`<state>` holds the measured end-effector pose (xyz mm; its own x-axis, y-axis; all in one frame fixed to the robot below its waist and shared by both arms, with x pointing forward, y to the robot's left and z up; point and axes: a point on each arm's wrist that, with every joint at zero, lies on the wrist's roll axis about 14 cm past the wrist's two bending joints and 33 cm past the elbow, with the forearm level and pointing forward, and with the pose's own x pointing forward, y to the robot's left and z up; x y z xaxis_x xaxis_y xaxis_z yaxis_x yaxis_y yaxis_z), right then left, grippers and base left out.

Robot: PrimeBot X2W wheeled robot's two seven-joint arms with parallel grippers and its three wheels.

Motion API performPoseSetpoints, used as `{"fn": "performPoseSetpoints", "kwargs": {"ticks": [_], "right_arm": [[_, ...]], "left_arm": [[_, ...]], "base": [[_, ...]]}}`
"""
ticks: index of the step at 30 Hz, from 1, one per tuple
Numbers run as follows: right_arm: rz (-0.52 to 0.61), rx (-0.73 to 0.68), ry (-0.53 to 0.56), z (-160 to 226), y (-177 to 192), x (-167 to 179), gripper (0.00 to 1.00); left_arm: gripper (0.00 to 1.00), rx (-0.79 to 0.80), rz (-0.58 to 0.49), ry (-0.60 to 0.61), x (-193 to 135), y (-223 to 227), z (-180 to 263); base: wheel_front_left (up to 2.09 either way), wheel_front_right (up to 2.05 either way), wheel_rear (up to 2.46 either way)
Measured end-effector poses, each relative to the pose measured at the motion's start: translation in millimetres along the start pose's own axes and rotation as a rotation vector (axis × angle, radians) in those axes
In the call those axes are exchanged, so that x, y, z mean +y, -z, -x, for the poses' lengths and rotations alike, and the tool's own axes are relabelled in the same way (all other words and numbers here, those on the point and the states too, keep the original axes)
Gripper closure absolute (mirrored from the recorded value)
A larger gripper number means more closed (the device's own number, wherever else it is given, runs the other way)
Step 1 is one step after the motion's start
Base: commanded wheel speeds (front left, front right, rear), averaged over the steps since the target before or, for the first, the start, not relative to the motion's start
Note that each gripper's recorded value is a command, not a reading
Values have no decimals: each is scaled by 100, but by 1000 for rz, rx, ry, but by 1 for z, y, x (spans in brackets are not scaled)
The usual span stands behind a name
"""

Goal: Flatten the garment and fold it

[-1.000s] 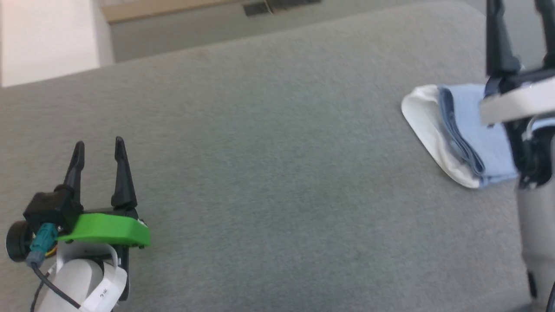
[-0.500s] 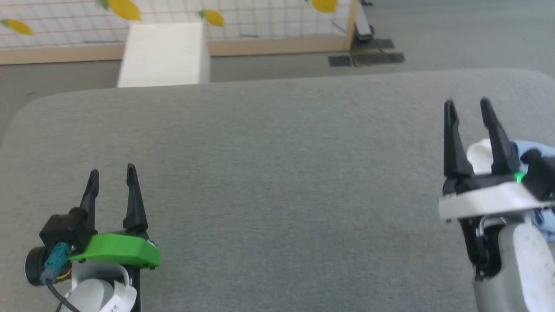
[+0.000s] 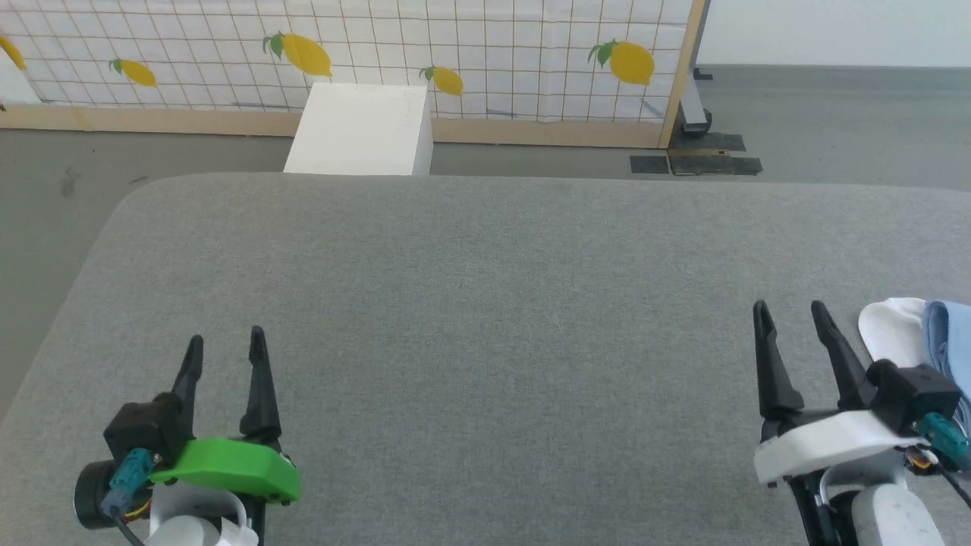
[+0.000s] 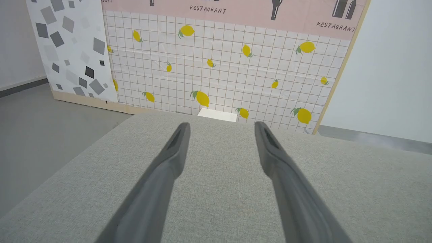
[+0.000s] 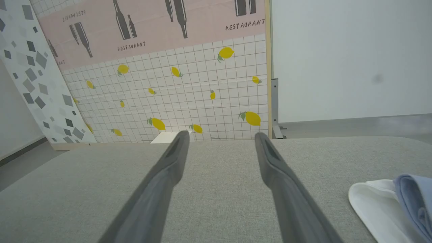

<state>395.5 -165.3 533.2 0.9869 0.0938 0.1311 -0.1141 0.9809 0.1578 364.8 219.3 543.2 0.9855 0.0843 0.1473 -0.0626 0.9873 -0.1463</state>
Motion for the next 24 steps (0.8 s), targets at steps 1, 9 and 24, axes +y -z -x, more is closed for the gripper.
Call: {"fn": "performPoseSetpoints", "kwargs": {"ticks": [1,9,24], "right_arm": [[3,7,4,1,2,-1,0],[5,45,30,9,12,-10,0],[6,65,50,13,16,-16,0]], "left_arm": [[0,7,0,4,-1,2,0],[0,78,-34,70,-13,21,3],[0,98,-43,100,-21,26,2]], "base": [[0,0,0],[0,0,0],[0,0,0]]}}
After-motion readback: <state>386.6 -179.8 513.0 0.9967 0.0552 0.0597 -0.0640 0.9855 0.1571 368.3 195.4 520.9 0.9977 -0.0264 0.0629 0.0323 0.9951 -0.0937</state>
